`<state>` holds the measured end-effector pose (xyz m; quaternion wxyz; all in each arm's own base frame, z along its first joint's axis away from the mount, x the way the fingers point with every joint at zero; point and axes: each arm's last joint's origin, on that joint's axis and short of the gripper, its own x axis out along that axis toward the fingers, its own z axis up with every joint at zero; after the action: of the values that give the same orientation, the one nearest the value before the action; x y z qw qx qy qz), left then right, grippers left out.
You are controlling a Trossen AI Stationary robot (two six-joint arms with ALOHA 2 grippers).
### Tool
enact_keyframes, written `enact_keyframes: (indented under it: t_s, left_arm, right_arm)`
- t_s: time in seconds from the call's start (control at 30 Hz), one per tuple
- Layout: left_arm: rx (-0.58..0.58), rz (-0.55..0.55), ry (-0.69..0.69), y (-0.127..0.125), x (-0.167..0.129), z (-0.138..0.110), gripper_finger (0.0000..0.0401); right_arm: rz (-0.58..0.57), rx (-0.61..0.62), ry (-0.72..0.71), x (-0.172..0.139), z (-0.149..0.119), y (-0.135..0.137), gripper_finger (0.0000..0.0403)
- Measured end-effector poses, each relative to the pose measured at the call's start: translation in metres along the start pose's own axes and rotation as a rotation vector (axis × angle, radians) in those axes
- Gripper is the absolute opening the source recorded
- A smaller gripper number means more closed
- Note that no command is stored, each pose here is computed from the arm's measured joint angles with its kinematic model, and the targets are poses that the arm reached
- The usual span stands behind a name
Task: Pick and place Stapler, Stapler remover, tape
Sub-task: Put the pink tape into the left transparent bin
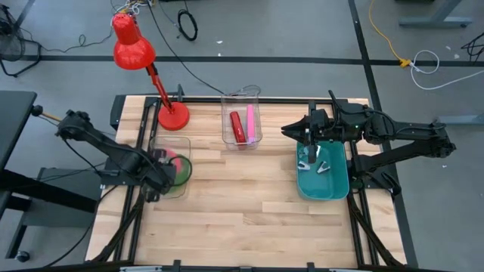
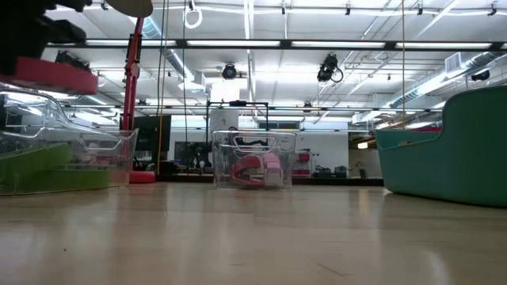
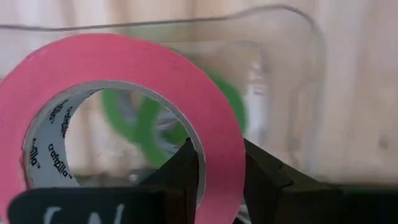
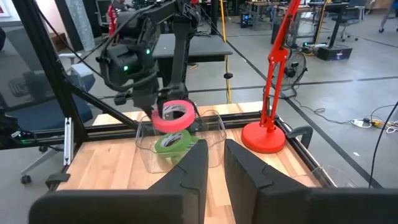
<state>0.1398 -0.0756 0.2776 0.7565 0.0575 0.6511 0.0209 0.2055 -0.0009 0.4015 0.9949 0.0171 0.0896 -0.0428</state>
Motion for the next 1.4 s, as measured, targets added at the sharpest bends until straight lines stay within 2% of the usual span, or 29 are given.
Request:
enact_keyframes:
  t_s: [0.07,0.33,0.63,0.8,1.07,1.2,1.4]
  left_arm:
    - [0.045,-0.042,0.014,-0.005,0.005,-0.001,0.0097]
    - [0.127,-0.095,0.078,-0.014,0.021,-0.011,0.0098]
    - [0.299,-0.155,0.012,-0.023,0.029,-0.008,0.0108]
    - [0.303,-0.154,0.011,-0.023,0.029,-0.008,0.0109]
    - [0.243,-0.151,0.015,-0.023,0.029,-0.008,0.0112]
    - [0.258,-0.138,0.007,-0.022,0.029,-0.008,0.0137]
    - [0.304,-0.110,-0.009,-0.022,0.029,-0.008,0.0214]
  right_arm:
    - [-0.001,0.000,0.000,0.000,0.000,0.000,0.0057]
    - [-0.027,0.000,-0.001,0.000,0.000,-0.001,0.0057]
    - [-0.033,0.000,-0.001,0.000,0.000,-0.001,0.0057]
    - [-0.033,0.000,-0.001,0.000,0.000,-0.001,0.0057]
    - [-0.033,-0.001,-0.001,0.000,0.000,-0.001,0.0057]
    - [-0.033,-0.001,-0.001,0.000,0.000,-0.001,0.0057]
    - [-0.025,-0.001,-0.001,0.000,0.000,-0.001,0.0057]
